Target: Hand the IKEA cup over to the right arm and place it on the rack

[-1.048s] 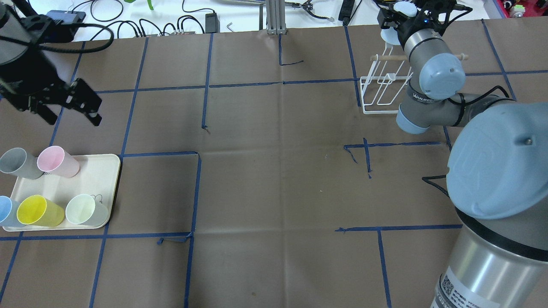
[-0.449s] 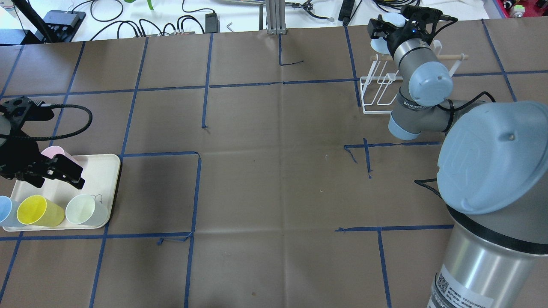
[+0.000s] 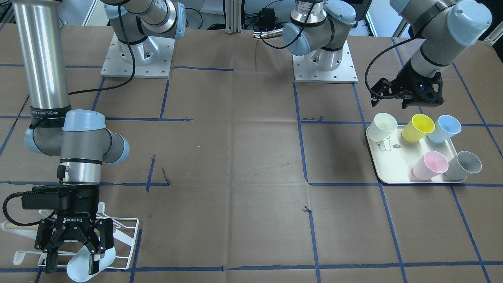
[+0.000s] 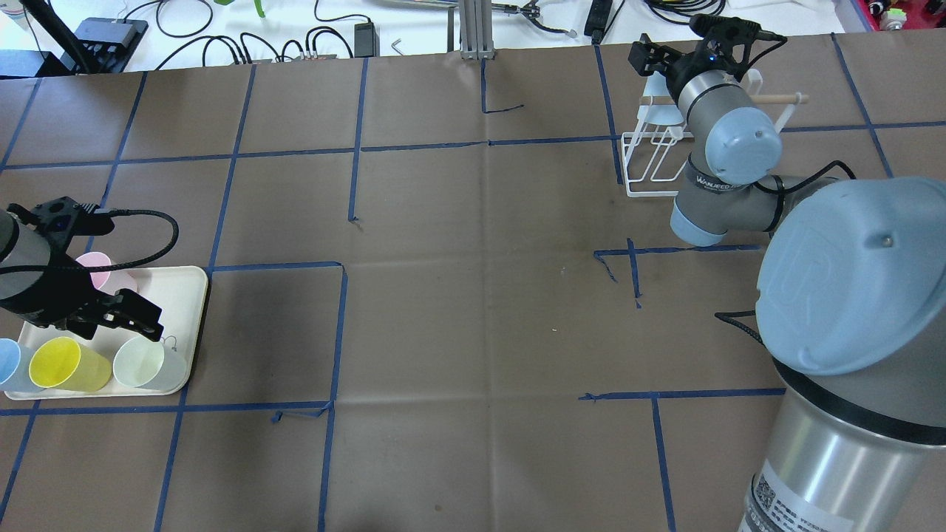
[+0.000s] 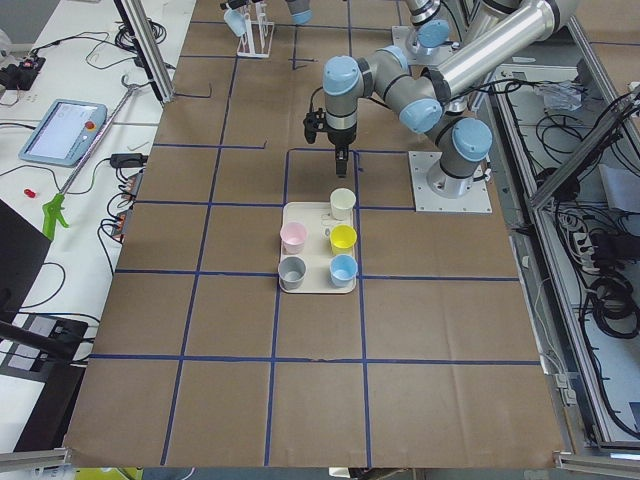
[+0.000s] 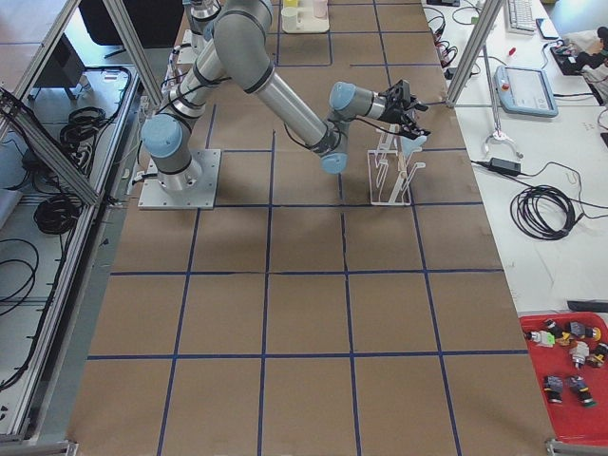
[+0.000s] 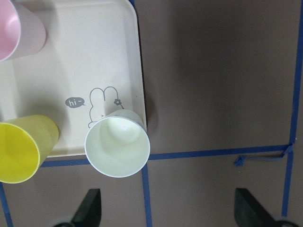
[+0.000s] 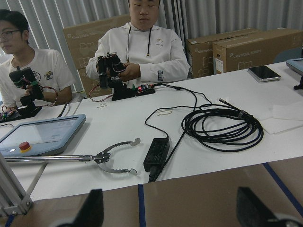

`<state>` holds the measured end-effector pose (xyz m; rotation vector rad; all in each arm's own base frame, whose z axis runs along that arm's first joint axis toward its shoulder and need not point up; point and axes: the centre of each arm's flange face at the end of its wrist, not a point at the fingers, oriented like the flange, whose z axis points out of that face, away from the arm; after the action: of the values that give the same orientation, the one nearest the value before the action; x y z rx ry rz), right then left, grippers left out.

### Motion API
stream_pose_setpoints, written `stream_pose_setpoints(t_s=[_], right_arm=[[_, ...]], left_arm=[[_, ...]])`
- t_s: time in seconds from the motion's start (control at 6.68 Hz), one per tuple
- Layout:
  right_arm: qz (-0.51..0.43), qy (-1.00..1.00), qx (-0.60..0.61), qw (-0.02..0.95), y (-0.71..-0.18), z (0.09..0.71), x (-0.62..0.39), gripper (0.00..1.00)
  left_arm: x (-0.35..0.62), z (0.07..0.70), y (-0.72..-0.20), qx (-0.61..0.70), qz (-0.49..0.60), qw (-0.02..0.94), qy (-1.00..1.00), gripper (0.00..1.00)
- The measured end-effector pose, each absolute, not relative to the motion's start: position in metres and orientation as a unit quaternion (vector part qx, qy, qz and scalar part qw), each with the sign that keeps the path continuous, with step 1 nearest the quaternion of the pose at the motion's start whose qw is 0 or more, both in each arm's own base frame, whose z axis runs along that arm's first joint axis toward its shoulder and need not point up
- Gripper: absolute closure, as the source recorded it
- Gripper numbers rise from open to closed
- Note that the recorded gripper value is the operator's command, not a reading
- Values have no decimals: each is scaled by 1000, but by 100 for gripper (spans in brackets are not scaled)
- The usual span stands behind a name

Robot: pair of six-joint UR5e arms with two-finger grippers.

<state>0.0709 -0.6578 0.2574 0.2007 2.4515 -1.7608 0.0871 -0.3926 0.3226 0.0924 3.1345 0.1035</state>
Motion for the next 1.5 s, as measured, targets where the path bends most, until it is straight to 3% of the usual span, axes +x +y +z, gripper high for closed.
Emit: stream_pose_setpoints(t_s=[0.45, 0.75, 0.9, 1.05, 1.2, 1.35, 1.5], right_arm=[[-619, 779, 68, 74, -643, 324, 79, 0], [-627, 757, 114, 145, -617, 364, 108, 0], [-620, 749, 144, 186, -598, 378, 121, 0], [-604, 741, 173, 236, -575, 389, 132, 0], [-579, 734, 201, 291, -552, 395, 141, 0], [-546, 726, 231, 348, -533, 399, 150, 0], [-512, 718, 252, 398, -515, 403, 163, 0]], left_arm=[[98, 260, -395, 21, 30, 5, 999, 2], [109, 239, -391, 6, 49, -6, 999, 4], [108, 231, -385, 2, 57, -12, 998, 27], [105, 225, -380, 1, 63, -15, 998, 70], [105, 222, -378, 1, 69, -11, 998, 90], [108, 224, -377, 2, 74, -1, 997, 100], [110, 227, -378, 3, 75, 10, 997, 100]])
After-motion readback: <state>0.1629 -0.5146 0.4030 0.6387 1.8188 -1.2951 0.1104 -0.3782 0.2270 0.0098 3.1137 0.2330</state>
